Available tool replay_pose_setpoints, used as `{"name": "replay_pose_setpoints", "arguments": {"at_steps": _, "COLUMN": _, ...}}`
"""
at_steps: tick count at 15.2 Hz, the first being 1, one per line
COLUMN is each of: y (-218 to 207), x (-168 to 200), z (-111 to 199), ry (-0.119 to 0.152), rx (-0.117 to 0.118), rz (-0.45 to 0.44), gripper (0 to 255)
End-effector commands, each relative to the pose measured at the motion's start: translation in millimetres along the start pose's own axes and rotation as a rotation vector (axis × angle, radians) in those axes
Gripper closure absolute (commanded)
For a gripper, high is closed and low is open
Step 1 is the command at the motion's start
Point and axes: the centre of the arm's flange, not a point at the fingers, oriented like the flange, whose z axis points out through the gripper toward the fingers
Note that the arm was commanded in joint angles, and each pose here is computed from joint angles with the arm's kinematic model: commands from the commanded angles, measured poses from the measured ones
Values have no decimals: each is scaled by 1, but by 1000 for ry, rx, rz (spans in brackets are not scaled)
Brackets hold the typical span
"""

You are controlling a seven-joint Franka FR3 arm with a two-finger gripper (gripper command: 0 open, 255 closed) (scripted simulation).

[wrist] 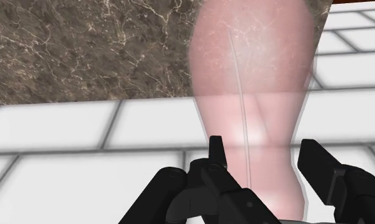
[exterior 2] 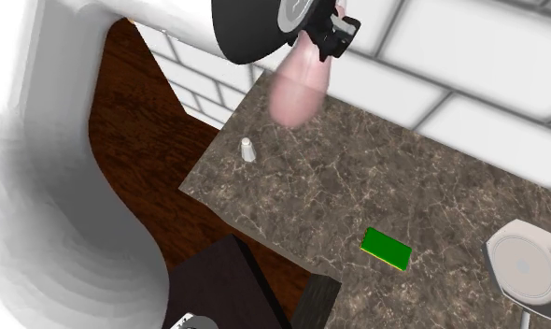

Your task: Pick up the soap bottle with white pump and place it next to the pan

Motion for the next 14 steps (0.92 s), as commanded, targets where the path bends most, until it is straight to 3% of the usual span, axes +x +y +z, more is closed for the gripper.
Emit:
{"name": "replay_pose_setpoints", "arguments": {"at_steps": 1, "y": 0, "x": 3, "z": -10, "ry": 2, "rx": 0, "rz": 0, "gripper": 255}}
{"name": "replay_pose_setpoints", "arguments": {"at_steps": 14, "y": 155, "x": -53, "z": 35, "ry": 2, "rx": 0, "rz": 0, "gripper": 255}}
